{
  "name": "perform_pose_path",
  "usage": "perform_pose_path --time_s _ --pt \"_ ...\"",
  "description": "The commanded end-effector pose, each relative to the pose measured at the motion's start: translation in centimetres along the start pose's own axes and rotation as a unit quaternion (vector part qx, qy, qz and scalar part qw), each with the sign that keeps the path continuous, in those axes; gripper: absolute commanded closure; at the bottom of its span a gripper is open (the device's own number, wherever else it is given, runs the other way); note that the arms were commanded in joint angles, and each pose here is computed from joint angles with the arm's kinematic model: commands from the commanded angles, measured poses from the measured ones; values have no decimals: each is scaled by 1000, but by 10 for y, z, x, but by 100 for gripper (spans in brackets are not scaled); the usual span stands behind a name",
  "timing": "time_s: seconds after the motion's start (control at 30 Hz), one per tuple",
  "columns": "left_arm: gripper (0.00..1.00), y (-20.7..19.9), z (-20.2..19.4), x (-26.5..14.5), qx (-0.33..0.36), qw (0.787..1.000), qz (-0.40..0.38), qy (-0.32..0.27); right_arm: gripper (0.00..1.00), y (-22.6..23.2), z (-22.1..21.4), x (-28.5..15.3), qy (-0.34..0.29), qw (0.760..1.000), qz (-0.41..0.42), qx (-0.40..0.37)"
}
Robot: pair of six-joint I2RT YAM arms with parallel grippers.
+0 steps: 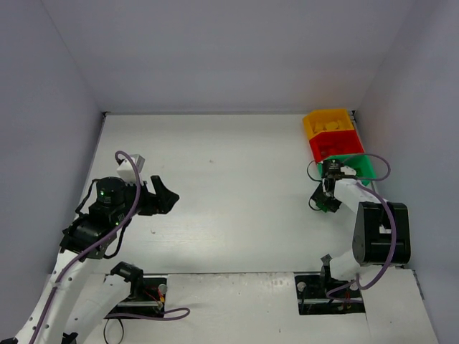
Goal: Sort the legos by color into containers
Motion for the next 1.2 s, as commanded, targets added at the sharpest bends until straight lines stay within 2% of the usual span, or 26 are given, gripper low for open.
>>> perform_pose_path --time_s 0.0,0.07,0.1,0.17,0.27,0.33,0.47,0.53,0.63,0.9,1.0,1.03,1.1,1.13,1.17 --pt "25 -7 12 -2 0 1000 -13 -22 68 3 -1 0 4 1000 16 -8" --pt "25 -7 12 -2 -1 1000 -14 -23 81 6 -2 -1 7 999 27 -16" --pt "25 -7 12 -2 -1 1000 -14 -23 94 9 -2 -3 6 999 36 -19" --pt "25 -7 13 -2 0 1000 -13 -25 100 19 1 -8 -2 997 66 -35" --pt "25 -7 14 -2 2 1000 -12 -26 100 40 16 -30 -31 990 129 -43" --pt "25 -7 15 -2 1 1000 -12 -27 100 58 42 -64 -88 980 173 -50" --pt "25 -7 16 -1 5 1000 -12 -27 100 67 89 -106 -167 965 196 -47" --pt "25 -7 16 -2 7 1000 -12 -27 99 61 121 -124 -219 959 170 -49" --pt "25 -6 17 -4 10 1000 -5 -26 94 43 157 -128 -256 959 117 -41" --pt "25 1 19 -16 25 999 22 -33 88 16 196 -85 -238 969 53 -23" --pt "25 3 22 -24 29 998 28 -44 75 5 201 -66 -222 974 44 -22" --pt "25 3 22 -26 30 998 29 -46 58 2 202 -60 -216 975 40 -26" --pt "25 3 23 -29 32 998 30 -50 39 -1 206 -59 -220 975 29 -27" --pt "25 3 22 -29 35 998 28 -50 23 -1 208 -60 -222 974 27 -35" --pt "25 2 24 -31 36 998 25 -55 18 0 211 -63 -226 973 30 -36"
Point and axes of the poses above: each gripper's point midway between its finger pads, its own x axis out along the fingers, its own y axis along the line the jaws close on, z = x × y, the point moved 2 cm from there along -x, back along the fingers, and after that the axes turned 2 degrees about -x, right-handed, at the moved point
